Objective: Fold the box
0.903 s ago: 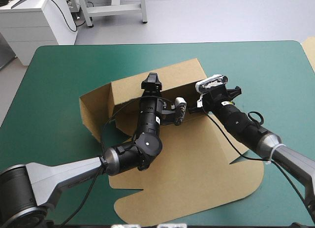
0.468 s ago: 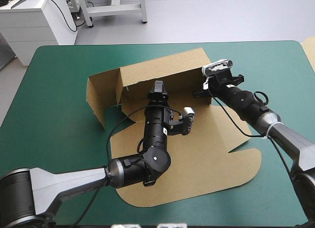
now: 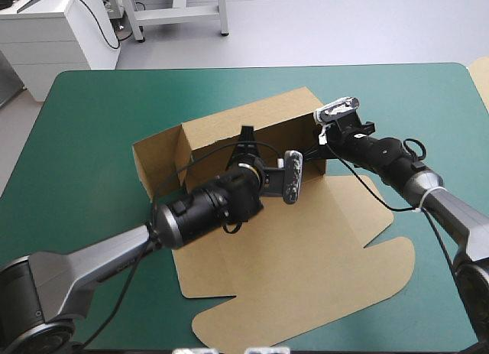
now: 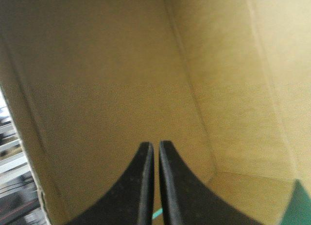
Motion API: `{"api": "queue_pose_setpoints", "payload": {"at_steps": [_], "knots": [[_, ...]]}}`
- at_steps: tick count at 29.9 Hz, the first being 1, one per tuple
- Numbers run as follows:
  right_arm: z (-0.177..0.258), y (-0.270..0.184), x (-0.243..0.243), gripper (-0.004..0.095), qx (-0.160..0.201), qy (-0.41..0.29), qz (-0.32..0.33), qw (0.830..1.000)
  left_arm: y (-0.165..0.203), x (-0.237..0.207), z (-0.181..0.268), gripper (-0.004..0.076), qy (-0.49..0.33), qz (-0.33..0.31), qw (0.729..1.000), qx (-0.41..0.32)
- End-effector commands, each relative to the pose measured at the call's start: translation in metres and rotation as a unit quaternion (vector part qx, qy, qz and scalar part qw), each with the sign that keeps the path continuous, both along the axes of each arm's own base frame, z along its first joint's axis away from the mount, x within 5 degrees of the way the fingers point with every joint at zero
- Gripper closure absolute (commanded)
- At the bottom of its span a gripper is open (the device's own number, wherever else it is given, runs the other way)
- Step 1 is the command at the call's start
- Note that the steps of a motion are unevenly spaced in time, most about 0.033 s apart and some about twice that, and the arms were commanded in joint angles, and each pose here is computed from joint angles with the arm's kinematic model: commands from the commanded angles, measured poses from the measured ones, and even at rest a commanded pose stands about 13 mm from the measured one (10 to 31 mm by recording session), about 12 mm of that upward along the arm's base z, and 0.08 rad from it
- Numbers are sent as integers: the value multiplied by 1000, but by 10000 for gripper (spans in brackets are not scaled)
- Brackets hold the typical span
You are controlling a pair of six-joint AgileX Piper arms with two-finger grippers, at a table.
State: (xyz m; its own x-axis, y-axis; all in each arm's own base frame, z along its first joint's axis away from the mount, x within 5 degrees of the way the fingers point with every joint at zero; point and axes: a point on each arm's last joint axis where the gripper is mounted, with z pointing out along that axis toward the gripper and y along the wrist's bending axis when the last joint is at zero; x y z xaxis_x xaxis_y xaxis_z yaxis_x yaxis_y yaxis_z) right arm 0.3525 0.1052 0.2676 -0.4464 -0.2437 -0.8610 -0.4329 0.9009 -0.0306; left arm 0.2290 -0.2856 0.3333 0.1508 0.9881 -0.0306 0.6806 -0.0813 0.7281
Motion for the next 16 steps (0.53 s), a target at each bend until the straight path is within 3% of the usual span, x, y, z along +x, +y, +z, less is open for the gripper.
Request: {"api": "queue_pose_setpoints", "payload": {"at_steps": [1, 8, 14, 16], "knots": [[25, -3, -3, 929, 6, -35, -1, 999, 21, 5, 65, 708, 80, -11, 992, -95], [24, -2, -3, 929, 10, -30, 1, 999, 105, 73, 123, 708, 111, 138, 951, -253], [24, -2, -3, 929, 10, -29, 1, 1000, 199, 117, 128, 708, 167, 247, 861, -411], [24, -2, -3, 929, 11, -29, 2, 1000, 229, 125, 125, 709, 192, 284, 818, -461]]}}
